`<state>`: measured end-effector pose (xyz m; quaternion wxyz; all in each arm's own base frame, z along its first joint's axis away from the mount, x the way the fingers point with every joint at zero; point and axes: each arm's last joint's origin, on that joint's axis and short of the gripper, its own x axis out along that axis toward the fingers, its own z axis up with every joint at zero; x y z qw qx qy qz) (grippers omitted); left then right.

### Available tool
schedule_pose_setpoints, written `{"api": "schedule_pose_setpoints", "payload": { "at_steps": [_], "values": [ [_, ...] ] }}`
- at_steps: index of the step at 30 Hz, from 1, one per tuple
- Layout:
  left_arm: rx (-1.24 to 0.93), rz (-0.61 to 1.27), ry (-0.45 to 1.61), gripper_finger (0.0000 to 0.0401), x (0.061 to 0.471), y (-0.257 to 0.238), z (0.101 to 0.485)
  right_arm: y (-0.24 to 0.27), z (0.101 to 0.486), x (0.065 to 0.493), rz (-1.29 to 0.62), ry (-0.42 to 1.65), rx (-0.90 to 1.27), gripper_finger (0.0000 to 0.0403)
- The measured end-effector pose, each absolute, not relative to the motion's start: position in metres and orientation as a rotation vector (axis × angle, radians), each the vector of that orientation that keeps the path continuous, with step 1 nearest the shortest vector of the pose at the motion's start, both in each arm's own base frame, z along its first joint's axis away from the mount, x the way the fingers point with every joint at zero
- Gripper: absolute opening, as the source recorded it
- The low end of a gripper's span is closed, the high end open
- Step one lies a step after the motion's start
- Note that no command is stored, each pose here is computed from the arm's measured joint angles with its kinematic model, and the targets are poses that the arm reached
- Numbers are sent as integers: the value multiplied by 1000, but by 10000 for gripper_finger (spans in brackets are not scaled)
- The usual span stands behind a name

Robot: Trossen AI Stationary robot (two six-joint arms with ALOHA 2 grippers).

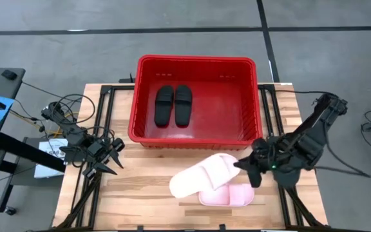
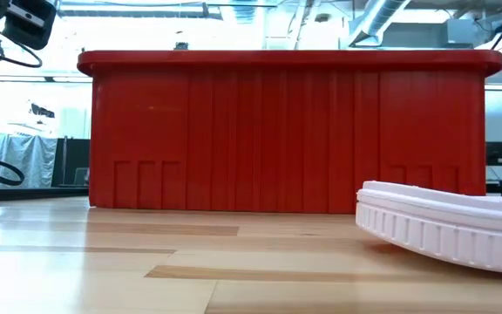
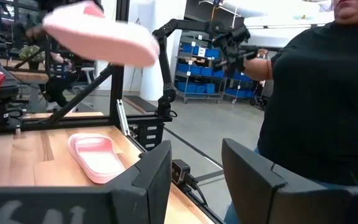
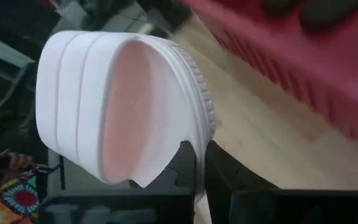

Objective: Pick and place slides into bin
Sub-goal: Put the pink slipper into the red bin

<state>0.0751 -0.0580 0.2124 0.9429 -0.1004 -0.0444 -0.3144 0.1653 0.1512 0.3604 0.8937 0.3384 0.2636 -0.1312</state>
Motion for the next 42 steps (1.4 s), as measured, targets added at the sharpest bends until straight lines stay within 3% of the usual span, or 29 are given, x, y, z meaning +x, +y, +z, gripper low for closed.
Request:
{"api": "schedule_pose_setpoints", "payload": {
  "at_steps": [14,29,42],
  "values": [
    [-233,-643,-81,132,75,-58,212,91,446,128,-483,454,367,0],
    [-233,-643,-81,132,75,-58,212,4,511,119,-789,401,98,0],
    [-243,-557,-92,132,76,-56,213,-84,529,139,-699,467,-125,1]
  ]
}}
